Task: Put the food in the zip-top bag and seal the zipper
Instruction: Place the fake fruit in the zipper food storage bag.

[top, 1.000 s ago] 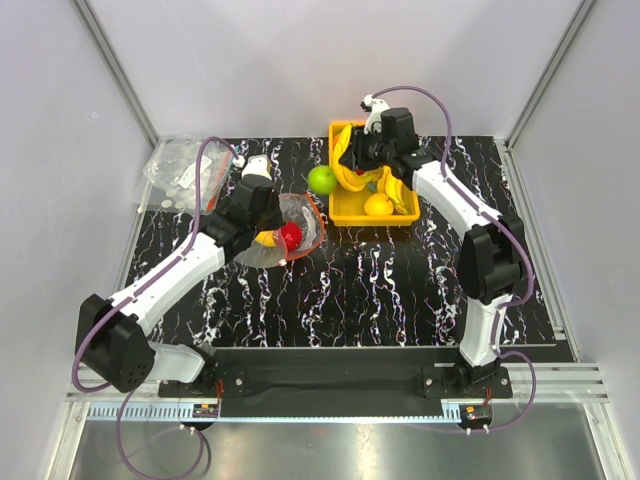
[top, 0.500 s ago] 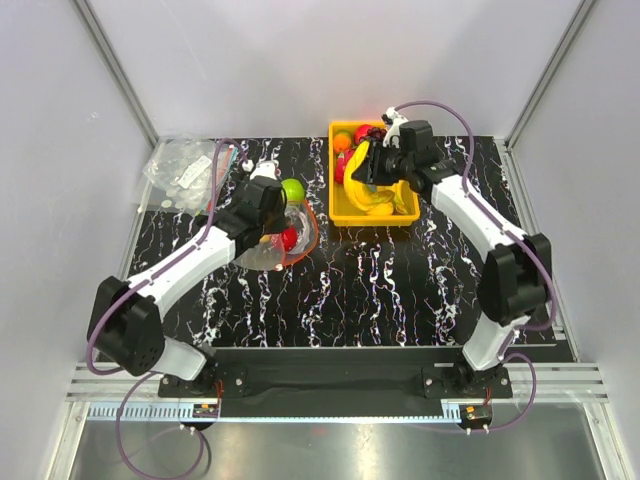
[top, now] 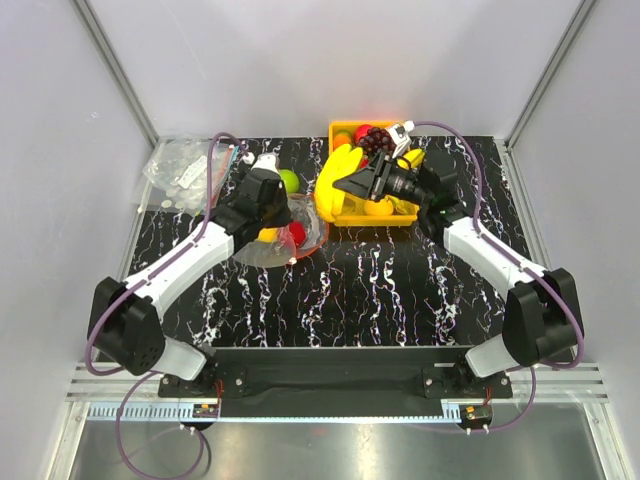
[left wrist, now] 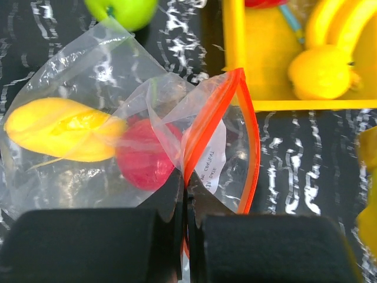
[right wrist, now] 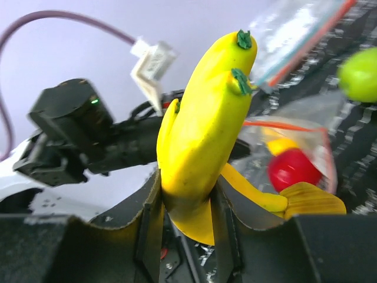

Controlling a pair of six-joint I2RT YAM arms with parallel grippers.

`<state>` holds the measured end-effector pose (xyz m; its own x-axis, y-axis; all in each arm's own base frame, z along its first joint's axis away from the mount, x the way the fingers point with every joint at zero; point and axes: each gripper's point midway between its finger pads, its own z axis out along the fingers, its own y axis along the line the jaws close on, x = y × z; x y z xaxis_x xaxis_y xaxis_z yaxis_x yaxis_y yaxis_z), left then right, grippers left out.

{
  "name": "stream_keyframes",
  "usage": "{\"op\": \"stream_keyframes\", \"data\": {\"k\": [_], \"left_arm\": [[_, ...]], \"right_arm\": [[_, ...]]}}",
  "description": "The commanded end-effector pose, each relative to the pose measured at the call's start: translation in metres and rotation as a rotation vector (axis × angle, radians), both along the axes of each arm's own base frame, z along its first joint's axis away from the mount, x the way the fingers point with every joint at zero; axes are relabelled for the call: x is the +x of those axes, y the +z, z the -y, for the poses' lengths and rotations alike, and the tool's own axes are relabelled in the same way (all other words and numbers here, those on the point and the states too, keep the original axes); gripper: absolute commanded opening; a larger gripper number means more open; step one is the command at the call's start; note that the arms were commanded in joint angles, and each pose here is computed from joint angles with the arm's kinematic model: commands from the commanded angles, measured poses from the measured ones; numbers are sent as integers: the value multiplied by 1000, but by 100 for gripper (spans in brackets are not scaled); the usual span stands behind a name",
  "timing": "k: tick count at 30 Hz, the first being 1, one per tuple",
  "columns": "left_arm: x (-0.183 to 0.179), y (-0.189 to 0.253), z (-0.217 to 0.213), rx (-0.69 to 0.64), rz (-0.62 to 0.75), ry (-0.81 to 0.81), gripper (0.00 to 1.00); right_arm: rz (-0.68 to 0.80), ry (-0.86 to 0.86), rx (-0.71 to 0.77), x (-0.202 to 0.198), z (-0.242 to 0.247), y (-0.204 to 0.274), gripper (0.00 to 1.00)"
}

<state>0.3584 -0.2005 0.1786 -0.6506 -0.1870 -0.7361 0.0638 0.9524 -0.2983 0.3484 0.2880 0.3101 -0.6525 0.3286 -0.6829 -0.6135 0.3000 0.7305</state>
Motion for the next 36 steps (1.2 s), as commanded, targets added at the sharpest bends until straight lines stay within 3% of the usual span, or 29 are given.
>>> {"op": "stream_keyframes", "data": {"k": [1,7,17,22,26,30,36], "left_arm": [[-1,56,19,-145,88,-58,0],[-14,102,30,-261,140,-111,0],[-26,155,30,-372,234,-126,0],[-33,161,48,-469,233,-199,0],[-31,153,56,-478,200,-221,0],[-31,142,61,-473,181,-225,0],[-33,142,61,-466,181,-224,0]], "right_arm": [[197,136,160,-38,-21,67,35],[260,177,227,-53,-36,71,35],[105,130,379,-66,-30,55,33],[-77,73,369,-61,-34,27,28],[-107,69,373,-71,-42,23,29],[-235,20,380,-66,-45,9,28],[-252,-26,266,-64,-51,-13,28]]}}
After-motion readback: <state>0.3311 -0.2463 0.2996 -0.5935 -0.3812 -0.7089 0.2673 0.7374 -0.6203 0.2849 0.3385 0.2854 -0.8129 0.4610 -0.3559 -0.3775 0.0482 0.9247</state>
